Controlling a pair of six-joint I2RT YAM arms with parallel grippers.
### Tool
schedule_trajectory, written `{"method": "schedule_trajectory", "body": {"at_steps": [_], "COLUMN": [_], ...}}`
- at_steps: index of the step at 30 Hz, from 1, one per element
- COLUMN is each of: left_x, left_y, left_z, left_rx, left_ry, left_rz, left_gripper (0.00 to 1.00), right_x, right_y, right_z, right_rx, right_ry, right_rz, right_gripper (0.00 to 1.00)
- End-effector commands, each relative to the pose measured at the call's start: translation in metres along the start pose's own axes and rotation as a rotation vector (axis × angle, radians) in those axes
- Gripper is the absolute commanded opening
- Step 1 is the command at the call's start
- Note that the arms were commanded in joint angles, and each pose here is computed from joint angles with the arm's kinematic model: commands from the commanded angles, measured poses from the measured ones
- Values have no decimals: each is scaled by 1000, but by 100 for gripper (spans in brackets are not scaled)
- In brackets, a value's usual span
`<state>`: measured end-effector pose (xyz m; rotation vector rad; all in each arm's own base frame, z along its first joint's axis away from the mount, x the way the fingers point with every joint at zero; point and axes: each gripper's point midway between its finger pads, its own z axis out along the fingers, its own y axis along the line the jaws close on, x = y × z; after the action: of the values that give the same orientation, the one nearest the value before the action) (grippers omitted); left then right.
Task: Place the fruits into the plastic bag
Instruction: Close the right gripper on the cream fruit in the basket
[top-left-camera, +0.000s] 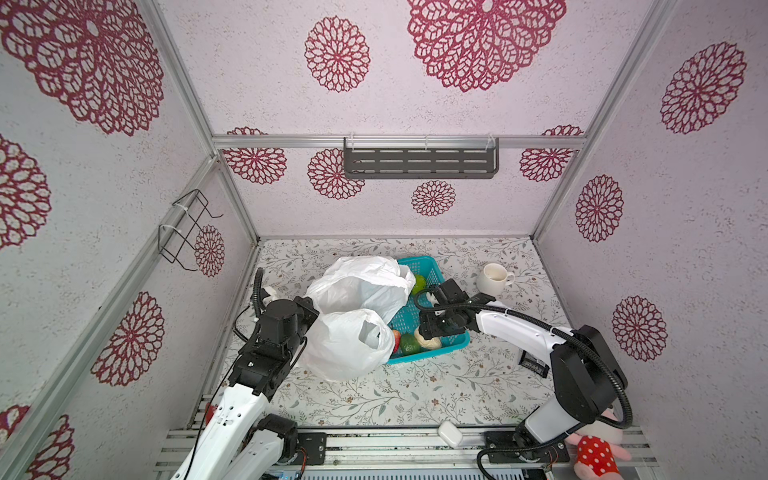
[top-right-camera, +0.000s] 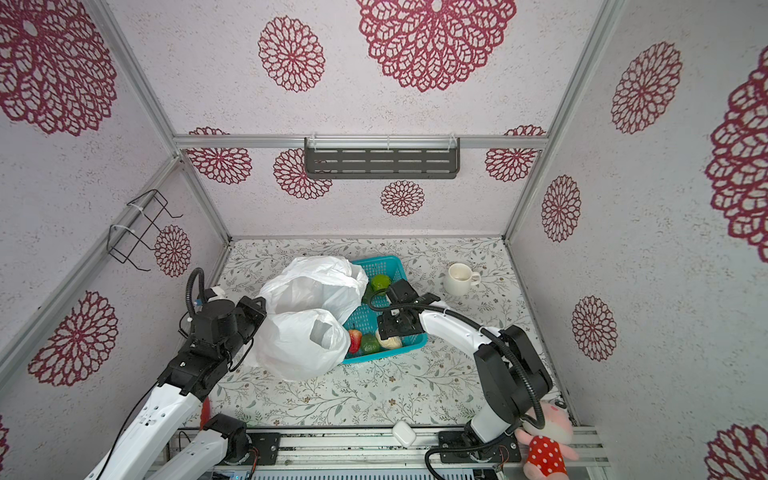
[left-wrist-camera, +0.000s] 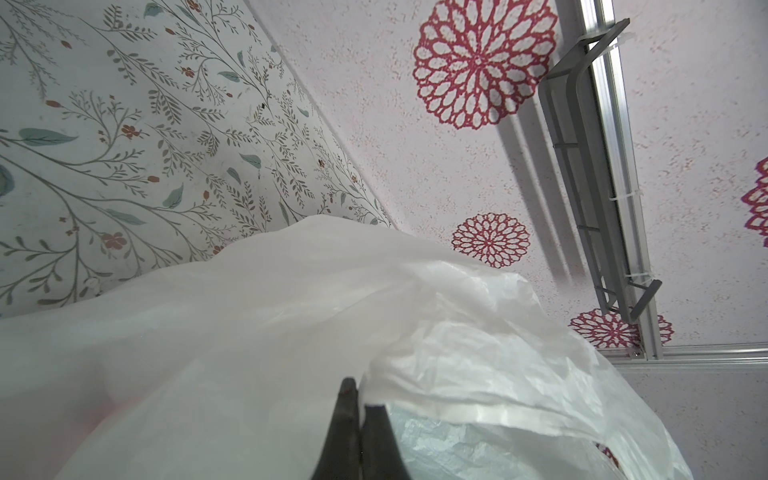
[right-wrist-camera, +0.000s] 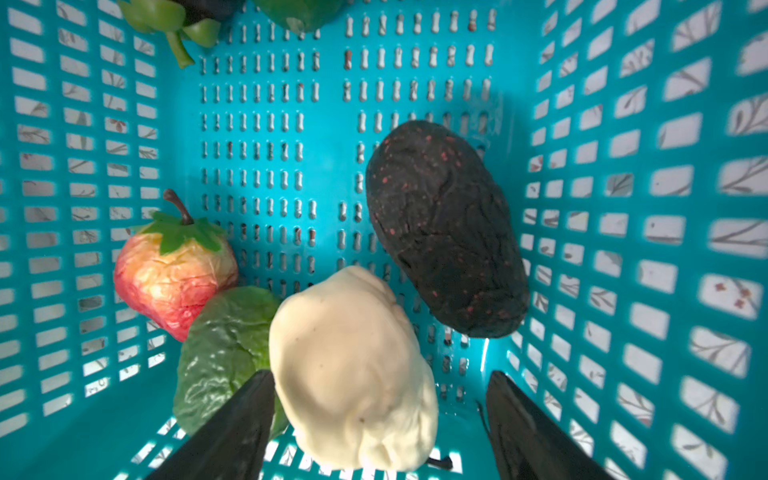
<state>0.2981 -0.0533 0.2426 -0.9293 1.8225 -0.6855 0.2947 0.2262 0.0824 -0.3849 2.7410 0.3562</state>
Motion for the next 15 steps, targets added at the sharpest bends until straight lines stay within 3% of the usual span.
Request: {"method": "schedule_trajectory", "body": {"at_steps": [1, 11, 15], "left_x": [-4, -3, -3], "left_y": [-3, 0, 2], "left_z": [0, -2, -5], "left_rx": [12, 14, 10], "left_ry": [-17, -17, -20], "left_rz": [-11, -22, -22], "left_gripper": [0, 0, 0], "right_x": [5, 9, 10], "right_y": [-3, 0, -2], "right_z": [3, 24, 31], "right_rx": [12, -3, 7], "right_ry": [28, 84, 92], "right_rz": [-12, -45, -55], "right_gripper": [80, 76, 70]}}
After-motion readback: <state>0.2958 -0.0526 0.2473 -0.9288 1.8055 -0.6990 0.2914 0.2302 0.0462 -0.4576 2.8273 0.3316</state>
